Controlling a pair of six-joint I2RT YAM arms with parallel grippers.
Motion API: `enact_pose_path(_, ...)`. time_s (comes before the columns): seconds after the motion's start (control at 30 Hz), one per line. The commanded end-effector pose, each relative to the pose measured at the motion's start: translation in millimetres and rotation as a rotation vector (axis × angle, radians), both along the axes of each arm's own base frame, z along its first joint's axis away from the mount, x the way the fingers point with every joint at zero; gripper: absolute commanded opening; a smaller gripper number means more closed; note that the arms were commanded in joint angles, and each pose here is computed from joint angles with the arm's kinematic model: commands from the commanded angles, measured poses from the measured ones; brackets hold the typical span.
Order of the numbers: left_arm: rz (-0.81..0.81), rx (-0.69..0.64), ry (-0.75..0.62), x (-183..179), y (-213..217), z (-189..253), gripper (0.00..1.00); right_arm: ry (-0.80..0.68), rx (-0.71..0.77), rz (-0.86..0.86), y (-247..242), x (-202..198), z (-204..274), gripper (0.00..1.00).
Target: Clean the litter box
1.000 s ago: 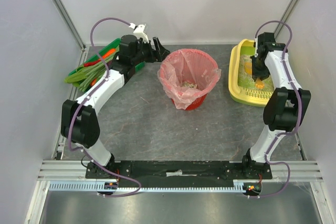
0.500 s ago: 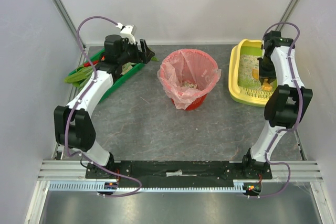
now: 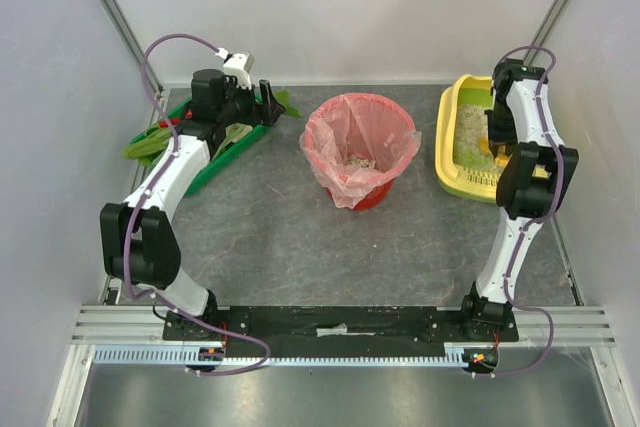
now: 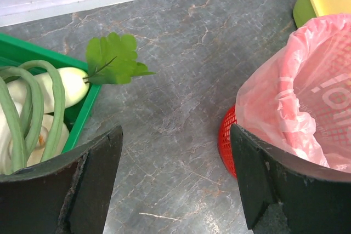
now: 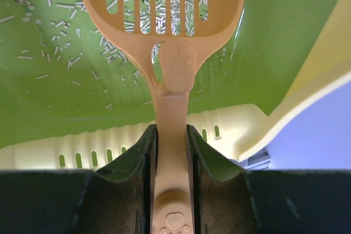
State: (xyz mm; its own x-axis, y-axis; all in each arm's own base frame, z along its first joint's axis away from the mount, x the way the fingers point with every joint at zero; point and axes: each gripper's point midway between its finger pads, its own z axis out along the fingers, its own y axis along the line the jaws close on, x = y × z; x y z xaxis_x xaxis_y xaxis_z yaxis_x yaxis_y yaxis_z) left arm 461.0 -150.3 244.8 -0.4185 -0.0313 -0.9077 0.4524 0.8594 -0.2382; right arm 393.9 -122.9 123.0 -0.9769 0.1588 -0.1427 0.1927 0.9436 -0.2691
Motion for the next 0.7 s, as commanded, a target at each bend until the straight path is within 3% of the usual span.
enact_pose_path(0.0, -0.018, 0.016, -0.048, 8.2, 0.5, 13.6, 0.85, 0.096, -0.012, 0.015, -5.0, -9.7, -13.4, 0.0)
enact_pose_path(0.67, 0.013, 0.002, -0.035, 17.6, 1.1, 10.5, 0.84, 0.023, -0.007, -0.006, -15.3, 44.0, -54.9, 0.0)
